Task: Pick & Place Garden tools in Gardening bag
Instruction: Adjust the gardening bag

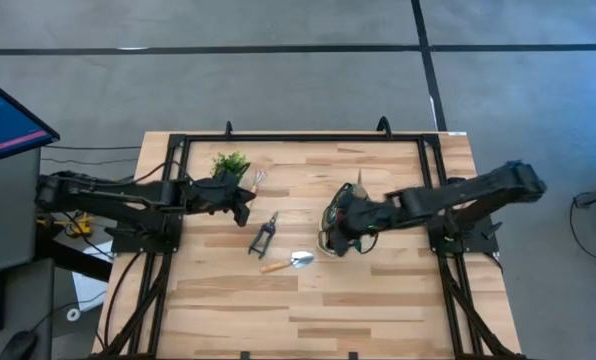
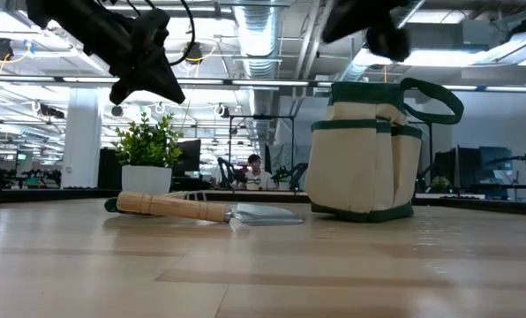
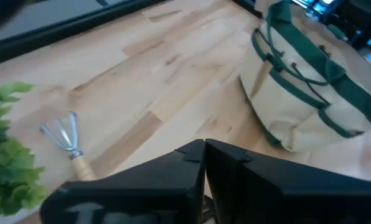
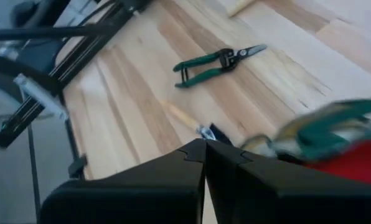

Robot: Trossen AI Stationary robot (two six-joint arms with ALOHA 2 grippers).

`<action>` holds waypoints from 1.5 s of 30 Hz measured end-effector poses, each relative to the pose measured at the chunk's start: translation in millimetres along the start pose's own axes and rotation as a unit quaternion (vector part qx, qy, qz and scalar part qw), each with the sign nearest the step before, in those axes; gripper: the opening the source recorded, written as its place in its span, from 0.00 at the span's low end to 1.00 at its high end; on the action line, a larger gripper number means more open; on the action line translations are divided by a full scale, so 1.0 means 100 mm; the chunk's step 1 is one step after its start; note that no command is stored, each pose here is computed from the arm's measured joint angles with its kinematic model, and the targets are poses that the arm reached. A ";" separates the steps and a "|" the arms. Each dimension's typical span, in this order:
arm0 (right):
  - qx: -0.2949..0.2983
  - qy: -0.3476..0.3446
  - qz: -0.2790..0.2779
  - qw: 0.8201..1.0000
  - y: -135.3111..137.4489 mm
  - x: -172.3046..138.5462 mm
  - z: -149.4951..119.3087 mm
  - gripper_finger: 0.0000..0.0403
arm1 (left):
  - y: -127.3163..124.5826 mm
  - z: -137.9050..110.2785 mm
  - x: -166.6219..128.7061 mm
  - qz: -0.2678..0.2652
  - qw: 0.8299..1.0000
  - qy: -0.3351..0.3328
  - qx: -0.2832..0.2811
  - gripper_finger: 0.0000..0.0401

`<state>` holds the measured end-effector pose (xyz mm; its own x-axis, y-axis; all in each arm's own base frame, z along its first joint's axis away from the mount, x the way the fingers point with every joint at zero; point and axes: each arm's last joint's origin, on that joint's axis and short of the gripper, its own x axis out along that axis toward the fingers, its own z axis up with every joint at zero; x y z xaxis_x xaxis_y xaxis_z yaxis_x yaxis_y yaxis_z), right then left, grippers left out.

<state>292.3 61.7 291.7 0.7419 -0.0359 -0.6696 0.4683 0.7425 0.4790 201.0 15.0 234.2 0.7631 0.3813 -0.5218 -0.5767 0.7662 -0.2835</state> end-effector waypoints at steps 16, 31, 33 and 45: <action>0.030 0.082 -0.137 0.987 0.35 1.16 0.27 0.00 | -0.01 -0.01 0.00 -0.040 0.999 0.027 0.024 0.00; 0.001 0.241 -0.299 0.924 0.26 1.60 -0.02 0.00 | -0.01 -0.01 0.00 -0.039 0.998 0.026 0.029 0.00; 0.000 0.244 -0.316 0.917 0.26 1.56 -0.06 0.00 | -0.01 -0.01 0.00 -0.040 0.998 0.027 0.030 0.00; -0.053 0.298 -0.339 0.891 0.44 1.36 -0.44 0.00 | -0.02 -0.01 0.00 -0.043 0.998 0.029 0.029 0.00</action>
<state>392.7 119.0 196.2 -0.0954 -0.1627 -0.9821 0.6403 0.7453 -0.1857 201.7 13.1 233.5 0.7905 0.2831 -0.5431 -0.4897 0.8248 -0.2828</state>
